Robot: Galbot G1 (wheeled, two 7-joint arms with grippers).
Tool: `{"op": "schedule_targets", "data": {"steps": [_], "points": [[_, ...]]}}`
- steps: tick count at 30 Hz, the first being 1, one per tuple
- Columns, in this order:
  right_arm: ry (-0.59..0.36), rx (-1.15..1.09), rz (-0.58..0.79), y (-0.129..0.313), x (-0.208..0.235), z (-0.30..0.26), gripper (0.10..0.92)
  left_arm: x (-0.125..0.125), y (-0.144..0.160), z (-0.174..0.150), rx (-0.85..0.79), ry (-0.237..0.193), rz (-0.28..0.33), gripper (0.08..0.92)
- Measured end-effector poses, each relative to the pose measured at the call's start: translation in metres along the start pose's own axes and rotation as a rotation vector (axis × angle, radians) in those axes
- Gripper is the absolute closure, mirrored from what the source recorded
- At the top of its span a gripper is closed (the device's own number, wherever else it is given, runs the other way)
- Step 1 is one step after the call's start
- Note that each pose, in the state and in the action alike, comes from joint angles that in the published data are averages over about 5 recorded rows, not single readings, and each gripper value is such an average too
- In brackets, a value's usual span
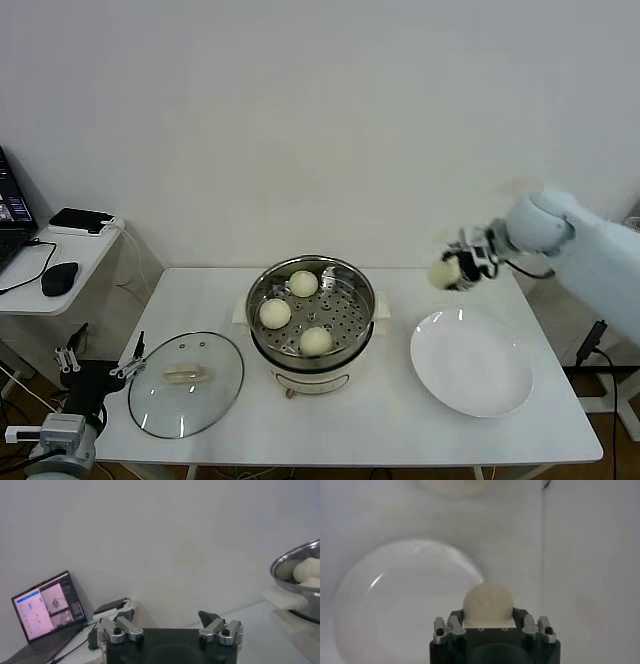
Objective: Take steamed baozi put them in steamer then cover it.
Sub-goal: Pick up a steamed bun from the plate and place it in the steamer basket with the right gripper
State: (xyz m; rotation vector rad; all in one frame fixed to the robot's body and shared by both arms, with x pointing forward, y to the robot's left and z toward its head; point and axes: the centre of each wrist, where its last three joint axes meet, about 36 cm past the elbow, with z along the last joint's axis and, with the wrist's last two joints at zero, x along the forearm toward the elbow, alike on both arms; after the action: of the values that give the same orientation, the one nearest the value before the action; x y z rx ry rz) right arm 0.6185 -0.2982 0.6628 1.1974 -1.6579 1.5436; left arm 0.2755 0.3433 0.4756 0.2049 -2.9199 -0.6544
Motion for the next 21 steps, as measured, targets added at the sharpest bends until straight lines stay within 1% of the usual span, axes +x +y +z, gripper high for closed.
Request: {"op": "schedule_targets", "data": {"steps": [4, 9, 14, 21], "points": [[-0.051, 0.024, 0.003, -0.016, 0.005, -0.045, 0.403, 0.0, 0.0, 0.001, -0.001, 0.003, -0.003, 0.177], [-0.105, 0.029, -0.018, -0.024, -0.002, -0.094, 0.403, 0.0, 0.001, 0.002, -0.003, 0.006, -0.006, 0.177], [-0.14, 0.012, -0.059, -0.024, -0.022, -0.134, 0.401, 0.001, 0.003, 0.003, -0.009, 0.007, -0.012, 0.177], [-0.15, 0.002, -0.125, -0.014, -0.06, -0.171, 0.402, 0.003, 0.007, 0.002, -0.017, 0.006, -0.021, 0.177]]}}
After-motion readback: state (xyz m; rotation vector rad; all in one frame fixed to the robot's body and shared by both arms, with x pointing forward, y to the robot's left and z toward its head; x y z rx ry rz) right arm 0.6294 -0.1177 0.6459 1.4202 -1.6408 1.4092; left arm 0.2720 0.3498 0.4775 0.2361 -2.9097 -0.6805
